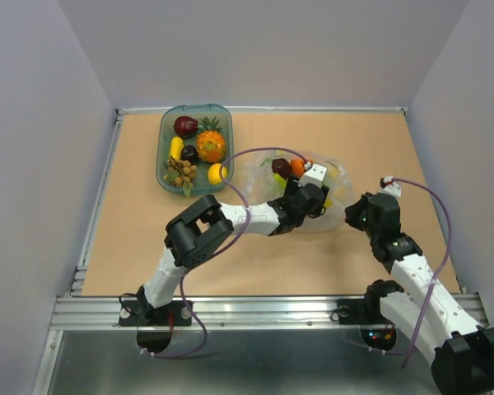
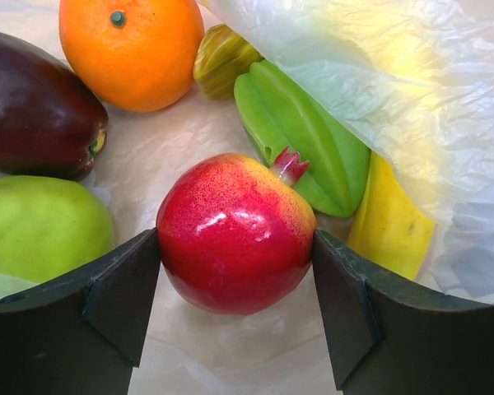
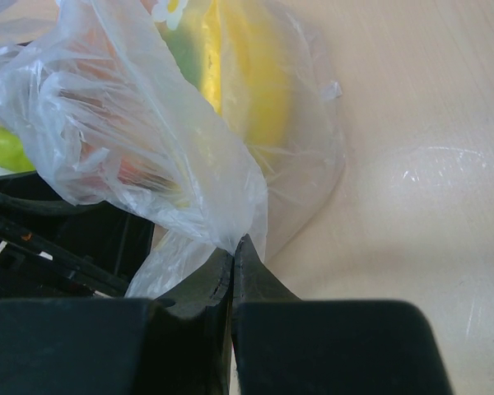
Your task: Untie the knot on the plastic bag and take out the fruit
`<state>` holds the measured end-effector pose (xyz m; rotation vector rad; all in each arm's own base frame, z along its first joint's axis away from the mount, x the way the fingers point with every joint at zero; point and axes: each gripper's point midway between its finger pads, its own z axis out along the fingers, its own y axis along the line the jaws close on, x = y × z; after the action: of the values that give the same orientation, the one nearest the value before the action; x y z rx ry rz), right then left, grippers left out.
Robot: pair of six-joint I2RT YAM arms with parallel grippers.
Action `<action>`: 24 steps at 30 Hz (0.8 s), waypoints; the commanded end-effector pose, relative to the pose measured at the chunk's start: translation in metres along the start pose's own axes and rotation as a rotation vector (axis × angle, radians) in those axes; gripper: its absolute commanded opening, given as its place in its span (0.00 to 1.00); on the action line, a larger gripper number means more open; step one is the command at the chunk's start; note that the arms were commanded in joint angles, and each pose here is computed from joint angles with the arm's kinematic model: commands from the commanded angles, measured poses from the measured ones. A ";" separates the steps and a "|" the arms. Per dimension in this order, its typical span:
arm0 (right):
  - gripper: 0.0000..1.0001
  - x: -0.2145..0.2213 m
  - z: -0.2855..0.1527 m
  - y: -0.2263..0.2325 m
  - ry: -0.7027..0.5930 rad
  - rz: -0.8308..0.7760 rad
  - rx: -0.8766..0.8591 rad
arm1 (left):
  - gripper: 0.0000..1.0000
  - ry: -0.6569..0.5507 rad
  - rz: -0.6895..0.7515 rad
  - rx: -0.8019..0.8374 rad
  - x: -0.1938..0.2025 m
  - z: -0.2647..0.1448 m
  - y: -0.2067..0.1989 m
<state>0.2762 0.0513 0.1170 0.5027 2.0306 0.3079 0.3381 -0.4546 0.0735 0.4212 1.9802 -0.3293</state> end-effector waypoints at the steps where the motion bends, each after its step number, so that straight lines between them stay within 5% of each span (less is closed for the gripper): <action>1: 0.00 0.000 0.002 0.002 -0.024 0.004 -0.017 | 0.30 -0.078 -0.064 0.020 -0.043 -0.024 0.003; 5: 0.01 -0.001 0.002 0.002 -0.025 0.005 -0.017 | 0.09 -0.146 -0.060 0.037 -0.074 -0.046 0.010; 9: 0.01 -0.001 0.001 0.003 -0.026 0.005 -0.022 | 0.03 -0.183 -0.073 0.068 -0.098 -0.062 0.013; 17: 0.01 0.000 0.001 0.004 -0.025 0.005 -0.026 | 0.03 -0.317 -0.128 0.155 -0.171 -0.118 0.023; 24: 0.00 -0.001 -0.002 0.008 -0.027 0.004 -0.045 | 0.05 -0.443 -0.202 0.005 -0.239 -0.155 0.108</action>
<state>0.2759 0.0515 0.1177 0.5043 2.0211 0.3143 0.3364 -0.3797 0.3020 0.2492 1.6643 -0.5586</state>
